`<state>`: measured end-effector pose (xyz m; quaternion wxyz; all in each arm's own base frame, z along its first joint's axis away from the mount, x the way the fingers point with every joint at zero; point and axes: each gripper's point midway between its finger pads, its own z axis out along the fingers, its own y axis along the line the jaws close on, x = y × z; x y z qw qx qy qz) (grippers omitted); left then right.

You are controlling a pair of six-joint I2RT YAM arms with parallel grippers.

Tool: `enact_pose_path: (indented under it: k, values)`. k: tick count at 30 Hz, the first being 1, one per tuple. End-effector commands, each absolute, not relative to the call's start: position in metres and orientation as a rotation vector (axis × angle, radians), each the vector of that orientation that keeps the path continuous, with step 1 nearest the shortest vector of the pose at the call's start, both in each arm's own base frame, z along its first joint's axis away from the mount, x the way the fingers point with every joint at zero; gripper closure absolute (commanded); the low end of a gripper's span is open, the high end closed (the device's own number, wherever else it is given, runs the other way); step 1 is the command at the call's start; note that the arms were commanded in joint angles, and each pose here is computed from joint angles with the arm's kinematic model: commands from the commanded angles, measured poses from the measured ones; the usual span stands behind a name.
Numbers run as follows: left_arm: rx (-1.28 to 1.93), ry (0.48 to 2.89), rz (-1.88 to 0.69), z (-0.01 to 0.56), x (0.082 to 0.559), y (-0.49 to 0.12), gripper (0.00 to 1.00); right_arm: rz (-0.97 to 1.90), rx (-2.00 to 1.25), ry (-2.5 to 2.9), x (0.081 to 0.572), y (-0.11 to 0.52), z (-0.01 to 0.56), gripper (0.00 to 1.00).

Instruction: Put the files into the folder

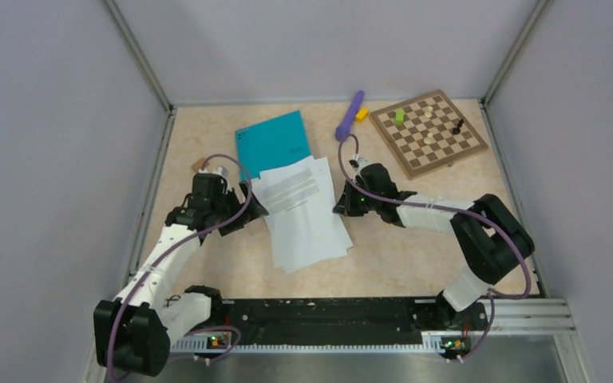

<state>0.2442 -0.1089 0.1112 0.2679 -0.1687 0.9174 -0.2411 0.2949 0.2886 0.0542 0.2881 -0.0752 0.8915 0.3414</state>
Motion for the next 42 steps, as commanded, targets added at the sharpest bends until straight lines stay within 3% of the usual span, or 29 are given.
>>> enact_pose_path:
  k: [1, 11, 17, 21, 30, 31, 32, 33, 34, 36, 42]
  values:
    - [-0.414, 2.425, -0.595, 0.130, 0.262, -0.103, 0.05, 0.758, -0.169, 2.308, 0.303, 0.258, 0.086, 1.00]
    - [-0.304, 2.385, -0.517, 0.150, 0.304, -0.116, 0.11, 0.402, 0.137, 2.379, 0.283, 0.122, 0.092, 1.00]
    - [0.007, 2.346, -0.174, 0.140, 0.316, -0.122, 0.01, 0.225, 0.240, 2.448, 0.266, 0.081, 0.093, 1.00]
    - [0.231, 2.174, -0.102, 0.147, 0.322, -0.147, 0.01, 0.122, 0.338, 2.468, 0.257, 0.053, 0.091, 1.00]
    - [0.479, 2.099, 0.047, 0.136, 0.327, -0.185, 0.03, -0.040, 0.489, 2.413, 0.259, 0.021, 0.102, 0.99]
    - [0.493, 2.093, 0.051, 0.136, 0.328, -0.190, 0.03, -0.040, 0.493, 2.408, 0.259, 0.021, 0.103, 0.77]
    - [0.515, 2.096, 0.067, 0.132, 0.328, -0.195, 0.02, -0.036, 0.499, 2.400, 0.260, 0.021, 0.104, 0.48]
    - [0.547, 2.096, 0.092, 0.128, 0.327, -0.200, 0.01, -0.027, 0.504, 2.390, 0.260, 0.021, 0.107, 0.27]
    - [0.566, 2.095, 0.129, 0.123, 0.327, -0.203, 0.01, -0.015, 0.504, 2.377, 0.261, 0.022, 0.111, 0.16]
    - [0.632, 2.075, 0.213, 0.118, 0.327, -0.209, 0.01, 0.019, 0.494, 2.346, 0.264, 0.025, 0.121, 0.06]
    - [0.566, 2.000, 0.528, 0.114, 0.350, -0.204, 0.01, 0.075, 0.462, 2.286, 0.272, 0.031, 0.148, 0.04]
